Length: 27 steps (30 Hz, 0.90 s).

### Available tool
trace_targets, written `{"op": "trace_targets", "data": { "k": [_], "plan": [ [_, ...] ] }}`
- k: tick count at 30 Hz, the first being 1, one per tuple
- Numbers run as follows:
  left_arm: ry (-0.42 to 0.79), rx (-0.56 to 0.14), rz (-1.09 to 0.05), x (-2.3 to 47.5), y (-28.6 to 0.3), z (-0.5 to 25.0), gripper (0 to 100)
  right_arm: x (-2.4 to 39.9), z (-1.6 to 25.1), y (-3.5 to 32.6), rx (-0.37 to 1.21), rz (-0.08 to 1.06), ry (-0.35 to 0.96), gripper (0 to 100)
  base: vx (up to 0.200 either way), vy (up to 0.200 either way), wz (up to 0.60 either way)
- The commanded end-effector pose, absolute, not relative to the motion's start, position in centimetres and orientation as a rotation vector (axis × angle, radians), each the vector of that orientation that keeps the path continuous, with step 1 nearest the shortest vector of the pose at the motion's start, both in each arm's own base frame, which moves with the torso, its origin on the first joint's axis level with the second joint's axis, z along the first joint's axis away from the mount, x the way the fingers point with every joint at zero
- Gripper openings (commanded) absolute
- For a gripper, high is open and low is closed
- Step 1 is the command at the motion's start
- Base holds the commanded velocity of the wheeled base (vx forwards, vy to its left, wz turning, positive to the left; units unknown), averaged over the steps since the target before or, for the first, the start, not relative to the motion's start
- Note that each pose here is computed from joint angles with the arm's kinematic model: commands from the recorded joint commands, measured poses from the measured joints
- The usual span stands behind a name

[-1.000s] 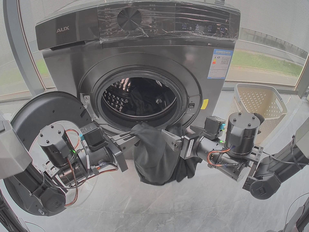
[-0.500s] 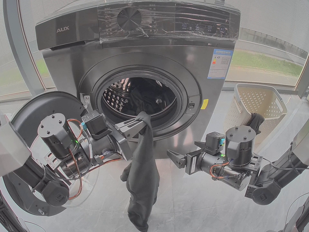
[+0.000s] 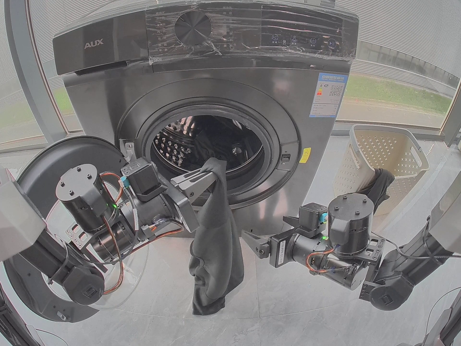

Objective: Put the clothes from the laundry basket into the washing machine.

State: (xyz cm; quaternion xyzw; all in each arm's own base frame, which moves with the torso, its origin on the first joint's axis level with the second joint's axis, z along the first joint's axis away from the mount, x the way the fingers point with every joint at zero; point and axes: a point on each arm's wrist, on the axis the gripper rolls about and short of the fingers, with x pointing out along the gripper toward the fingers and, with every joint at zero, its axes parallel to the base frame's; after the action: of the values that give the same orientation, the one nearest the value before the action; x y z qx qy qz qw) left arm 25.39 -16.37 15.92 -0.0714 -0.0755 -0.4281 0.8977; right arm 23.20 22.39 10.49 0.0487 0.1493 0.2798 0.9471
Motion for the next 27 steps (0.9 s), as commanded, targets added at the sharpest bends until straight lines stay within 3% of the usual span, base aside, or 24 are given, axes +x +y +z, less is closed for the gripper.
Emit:
{"op": "trace_targets", "data": {
  "k": [1, 10, 27],
  "plan": [
    [-0.164, -0.149, -0.885, 25.5, -16.4, 16.1, 0, 23.1, 9.9, 22.7, 0.09, 0.576, 0.319, 100, 0.0, 0.0, 0.0],
    [-0.175, -0.156, -0.836, 26.4, -16.8, 16.6, 0, 23.3, 8.7, 23.4, 0.071, 0.581, 0.349, 100, 0.0, 0.0, 0.0],
    [-0.15, -0.16, -0.741, 28.6, -17.8, 17.9, 0, 24.9, 2.8, 24.9, -0.075, 0.643, 0.432, 100, 0.0, 0.0, 0.0]
  ]
}}
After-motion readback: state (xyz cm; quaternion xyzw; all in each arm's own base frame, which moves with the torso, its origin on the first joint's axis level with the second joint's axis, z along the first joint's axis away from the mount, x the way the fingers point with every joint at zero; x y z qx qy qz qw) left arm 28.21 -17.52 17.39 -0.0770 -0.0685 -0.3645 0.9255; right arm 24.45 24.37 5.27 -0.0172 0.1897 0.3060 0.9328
